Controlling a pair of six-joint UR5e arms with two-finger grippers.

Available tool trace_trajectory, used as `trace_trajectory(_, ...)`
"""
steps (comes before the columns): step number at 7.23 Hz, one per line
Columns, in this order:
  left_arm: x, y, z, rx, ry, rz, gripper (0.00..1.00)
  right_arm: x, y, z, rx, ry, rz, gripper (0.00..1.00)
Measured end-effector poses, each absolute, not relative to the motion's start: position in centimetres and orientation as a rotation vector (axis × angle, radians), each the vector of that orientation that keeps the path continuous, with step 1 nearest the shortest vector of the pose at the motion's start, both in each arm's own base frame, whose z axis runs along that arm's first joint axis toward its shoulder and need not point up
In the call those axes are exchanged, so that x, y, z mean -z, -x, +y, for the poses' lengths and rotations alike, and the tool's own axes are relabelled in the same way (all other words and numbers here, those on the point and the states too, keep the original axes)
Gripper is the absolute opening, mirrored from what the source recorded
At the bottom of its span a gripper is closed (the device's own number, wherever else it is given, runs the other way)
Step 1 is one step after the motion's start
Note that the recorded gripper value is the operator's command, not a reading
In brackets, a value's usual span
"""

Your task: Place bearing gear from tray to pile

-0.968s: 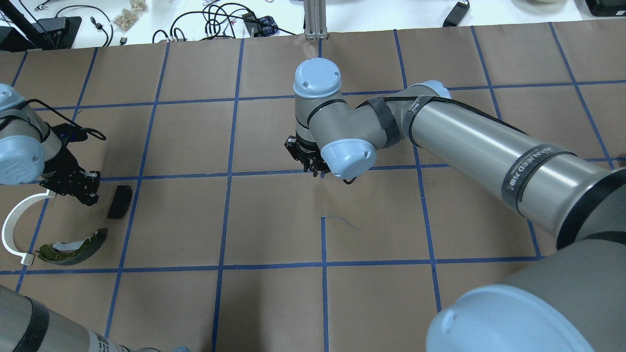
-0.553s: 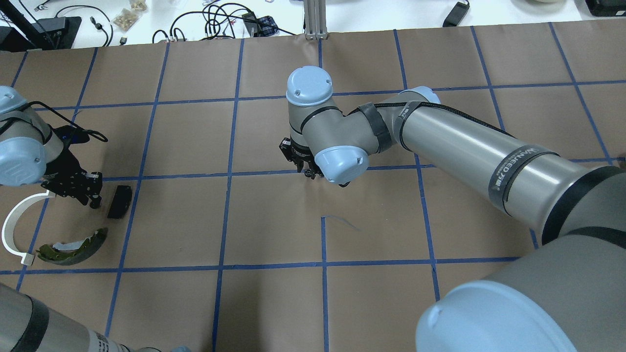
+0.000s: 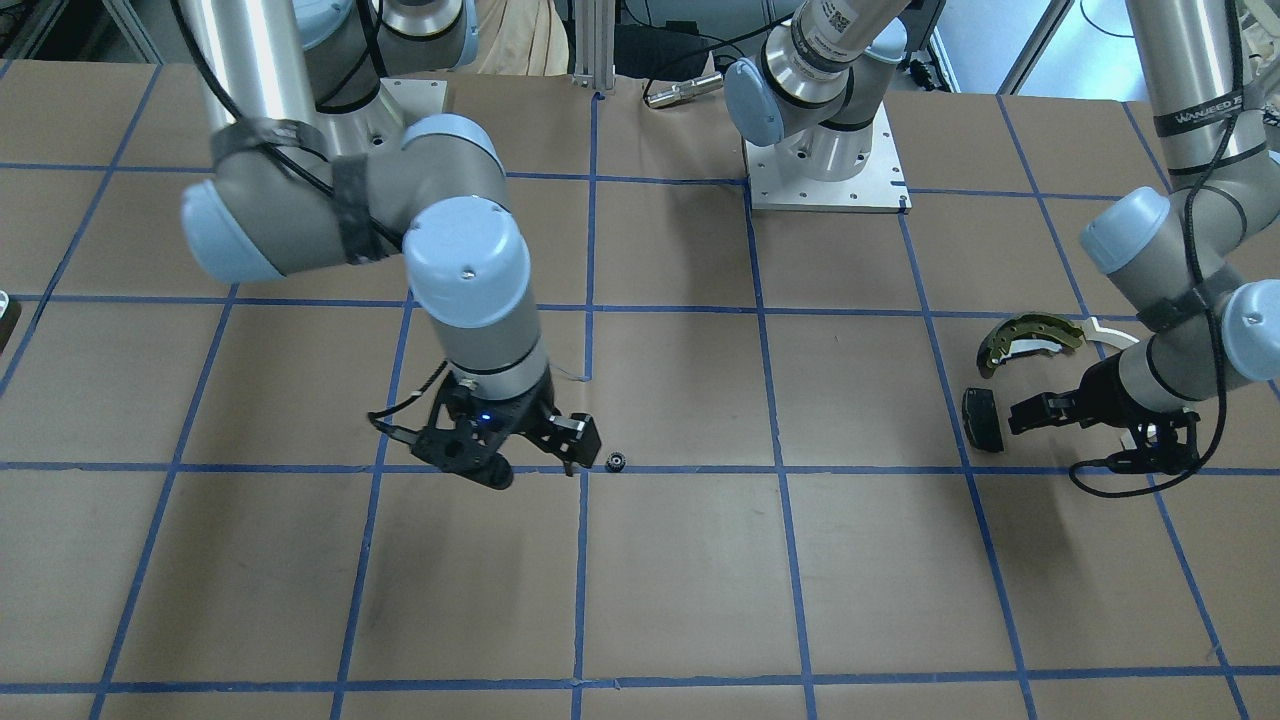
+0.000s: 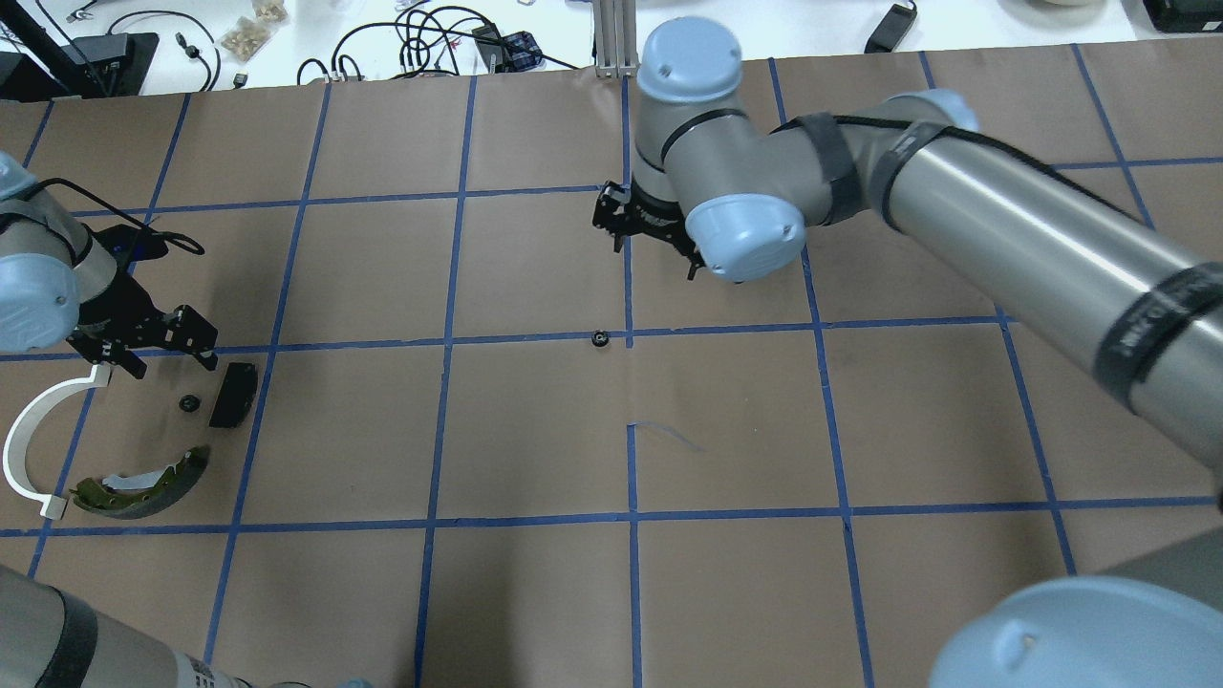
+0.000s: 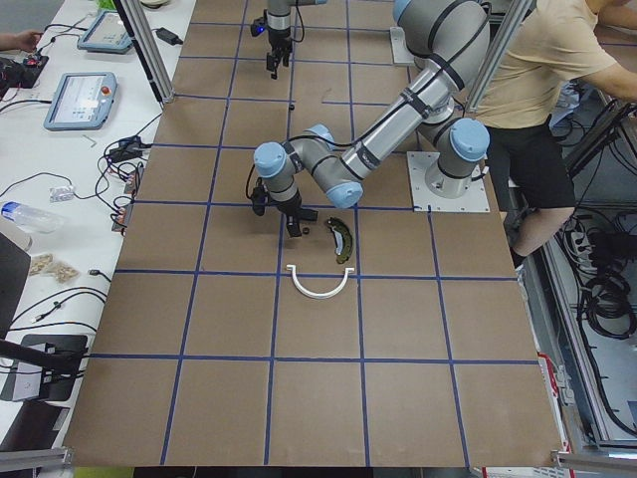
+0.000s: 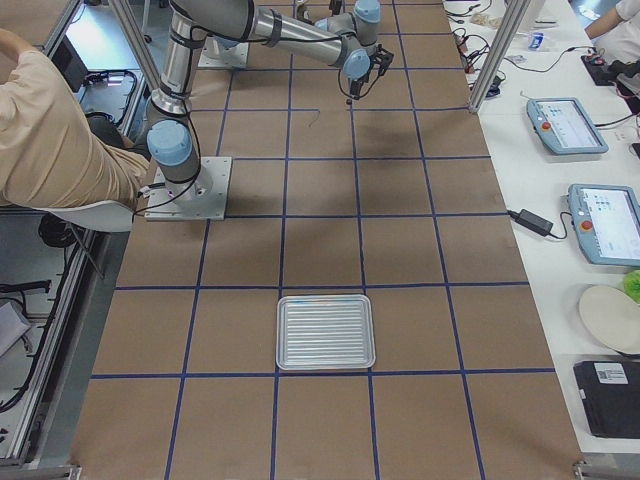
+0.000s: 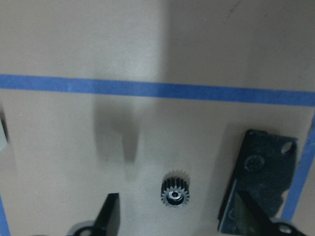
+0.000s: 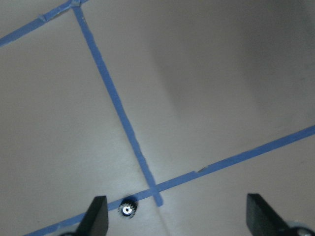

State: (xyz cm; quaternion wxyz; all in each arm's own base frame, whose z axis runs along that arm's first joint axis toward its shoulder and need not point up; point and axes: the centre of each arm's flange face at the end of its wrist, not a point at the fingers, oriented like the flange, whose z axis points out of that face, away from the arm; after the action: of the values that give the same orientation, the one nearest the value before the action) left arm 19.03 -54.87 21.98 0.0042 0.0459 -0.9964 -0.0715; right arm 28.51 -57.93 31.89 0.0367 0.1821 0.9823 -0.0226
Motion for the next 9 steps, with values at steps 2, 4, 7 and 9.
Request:
trace_trajectory(2, -27.0, -12.3, -59.2, 0.157, -0.121, -3.143, 1.0, -39.8, -19.6, -56.2, 0.047, -0.381, 3.109, 1.0)
trace_trajectory(4, -30.2, 0.5, -61.7, 0.108, -0.001, -3.169, 1.0, -46.5, -14.2, -53.1, 0.073, -0.28, 3.164, 1.0)
trace_trajectory(7, -29.4, 16.9, -60.6, 0.055, 0.124, -3.168, 1.0, -50.9, -12.6, -50.7, 0.014, -0.199, 3.181, 1.0)
trace_trajectory(9, -27.2, 24.4, -58.7, 0.06, 0.212, -3.13, 1.0, -51.1, -13.0, -50.2, 0.005, -0.181, 3.175, 1.0)
